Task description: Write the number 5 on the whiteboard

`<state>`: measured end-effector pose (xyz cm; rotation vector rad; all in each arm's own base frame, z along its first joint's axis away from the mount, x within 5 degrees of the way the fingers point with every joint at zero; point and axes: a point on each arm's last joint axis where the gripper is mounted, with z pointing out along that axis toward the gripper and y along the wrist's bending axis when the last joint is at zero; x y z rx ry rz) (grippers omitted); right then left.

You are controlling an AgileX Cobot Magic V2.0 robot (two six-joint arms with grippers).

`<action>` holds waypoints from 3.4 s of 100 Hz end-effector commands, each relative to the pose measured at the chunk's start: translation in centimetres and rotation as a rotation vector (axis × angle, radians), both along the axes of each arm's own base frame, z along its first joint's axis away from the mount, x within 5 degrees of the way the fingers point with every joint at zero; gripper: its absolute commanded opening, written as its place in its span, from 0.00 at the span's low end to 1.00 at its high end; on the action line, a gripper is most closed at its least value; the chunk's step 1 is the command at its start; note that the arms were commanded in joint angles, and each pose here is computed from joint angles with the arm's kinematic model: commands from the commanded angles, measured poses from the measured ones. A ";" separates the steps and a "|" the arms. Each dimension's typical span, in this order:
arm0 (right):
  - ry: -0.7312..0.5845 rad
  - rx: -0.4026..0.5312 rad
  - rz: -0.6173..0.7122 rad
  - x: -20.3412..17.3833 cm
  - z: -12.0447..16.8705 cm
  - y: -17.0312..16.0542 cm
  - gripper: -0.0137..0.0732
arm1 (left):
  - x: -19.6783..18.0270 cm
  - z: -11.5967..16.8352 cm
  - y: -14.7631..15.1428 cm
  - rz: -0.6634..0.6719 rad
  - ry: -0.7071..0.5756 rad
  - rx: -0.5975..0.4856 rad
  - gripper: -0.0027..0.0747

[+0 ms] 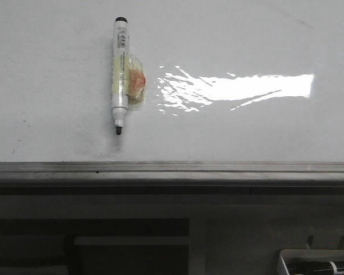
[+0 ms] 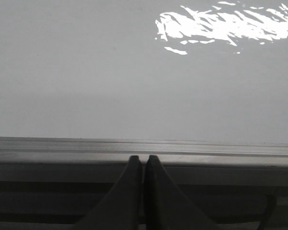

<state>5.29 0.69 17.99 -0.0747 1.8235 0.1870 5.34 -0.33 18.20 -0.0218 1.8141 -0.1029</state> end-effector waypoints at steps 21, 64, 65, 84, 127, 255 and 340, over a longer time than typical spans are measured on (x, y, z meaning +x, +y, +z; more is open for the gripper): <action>-0.259 0.033 0.051 0.2 1.6 0.5 0.11 | 0.1 0.9 -0.4 -0.004 -0.134 -0.248 0.01; -0.411 0.401 0.049 -0.2 4.1 0.4 0.11 | 0.0 1.9 -0.8 0.015 -0.154 -0.930 0.01; -0.411 0.401 0.049 -0.2 4.1 0.4 0.11 | 0.0 2.1 -0.8 0.014 -0.157 -0.935 0.01; -0.415 0.390 0.060 -0.8 7.8 0.4 0.11 | -0.9 6.2 -1.5 -0.109 -0.211 -0.768 0.01; -0.162 0.140 0.018 2.1 14.0 0.8 0.47 | 4.2 13.2 -3.1 -0.250 0.190 -0.242 0.59; -0.056 0.115 0.007 4.0 14.3 1.2 0.64 | 13.1 8.1 -18.0 -0.481 0.330 -0.301 0.57; -0.049 -0.002 0.442 3.2 14.5 5.3 0.62 | 9.7 8.6 -18.7 -1.042 0.378 0.309 0.01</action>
